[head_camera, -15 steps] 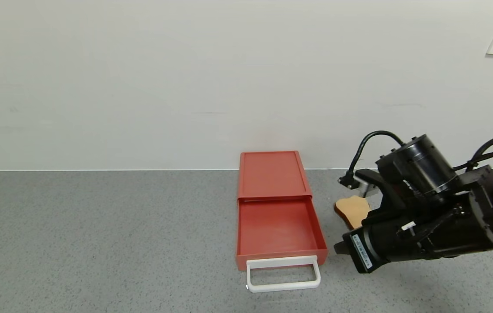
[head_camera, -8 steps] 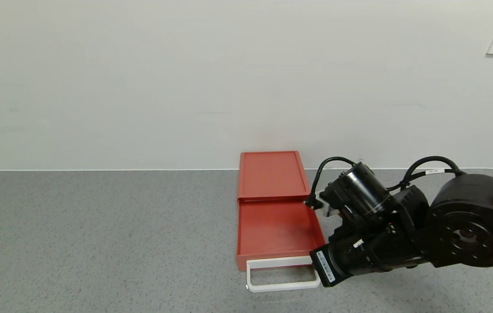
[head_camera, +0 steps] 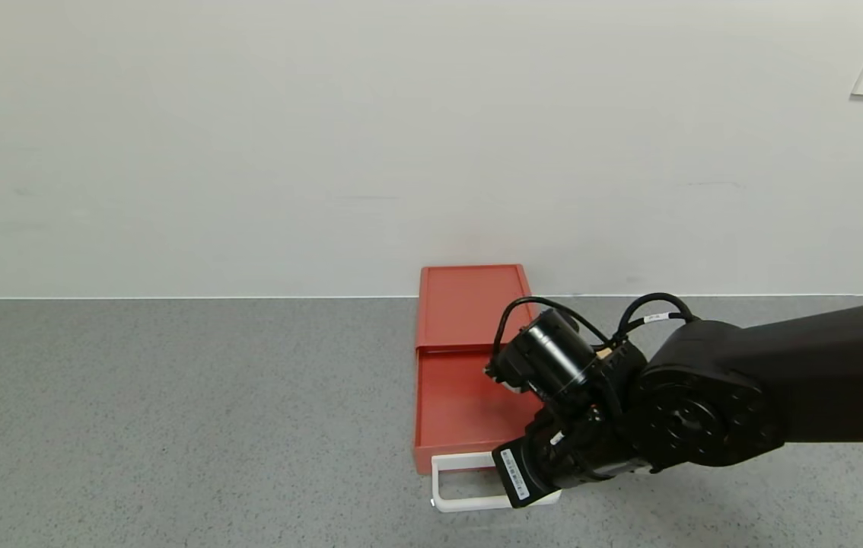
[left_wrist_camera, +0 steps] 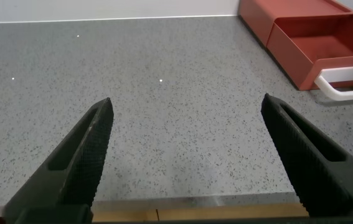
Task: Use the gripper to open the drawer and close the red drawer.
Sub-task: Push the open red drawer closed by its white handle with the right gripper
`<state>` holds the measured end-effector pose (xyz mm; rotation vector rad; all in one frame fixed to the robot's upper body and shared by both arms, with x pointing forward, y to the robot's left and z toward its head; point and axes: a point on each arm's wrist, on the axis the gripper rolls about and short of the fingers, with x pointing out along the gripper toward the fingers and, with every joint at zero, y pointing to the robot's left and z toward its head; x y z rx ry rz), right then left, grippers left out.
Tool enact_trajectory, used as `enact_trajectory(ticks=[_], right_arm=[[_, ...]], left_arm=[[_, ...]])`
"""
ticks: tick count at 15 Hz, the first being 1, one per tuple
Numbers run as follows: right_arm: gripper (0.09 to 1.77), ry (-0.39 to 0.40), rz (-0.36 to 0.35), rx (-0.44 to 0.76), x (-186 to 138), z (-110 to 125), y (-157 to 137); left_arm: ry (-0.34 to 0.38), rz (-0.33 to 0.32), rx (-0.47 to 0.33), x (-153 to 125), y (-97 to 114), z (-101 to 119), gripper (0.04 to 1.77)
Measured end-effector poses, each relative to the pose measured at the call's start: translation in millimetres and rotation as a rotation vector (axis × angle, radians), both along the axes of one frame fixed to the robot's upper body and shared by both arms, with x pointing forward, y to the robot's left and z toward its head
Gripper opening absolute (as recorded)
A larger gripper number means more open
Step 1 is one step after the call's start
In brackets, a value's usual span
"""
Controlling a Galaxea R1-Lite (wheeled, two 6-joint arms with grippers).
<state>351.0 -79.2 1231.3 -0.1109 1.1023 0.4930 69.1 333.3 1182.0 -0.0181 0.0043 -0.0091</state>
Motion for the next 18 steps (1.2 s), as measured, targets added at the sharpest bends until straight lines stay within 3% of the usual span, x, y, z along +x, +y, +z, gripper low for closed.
enact_trajectory(ticks=[8, 18], right_arm=[[0.12, -0.003, -0.018, -0.047, 3.4, -15.6, 14.6], [0.12, -0.047, -0.024, -0.042, 12.2, -17.5, 27.6]], left_arm=[[-0.002, 0.004, 0.006, 0.0, 0.1, 0.2, 1.72], [-0.003, 0.007, 0.005, 0.0, 0.2, 0.3, 1.72]])
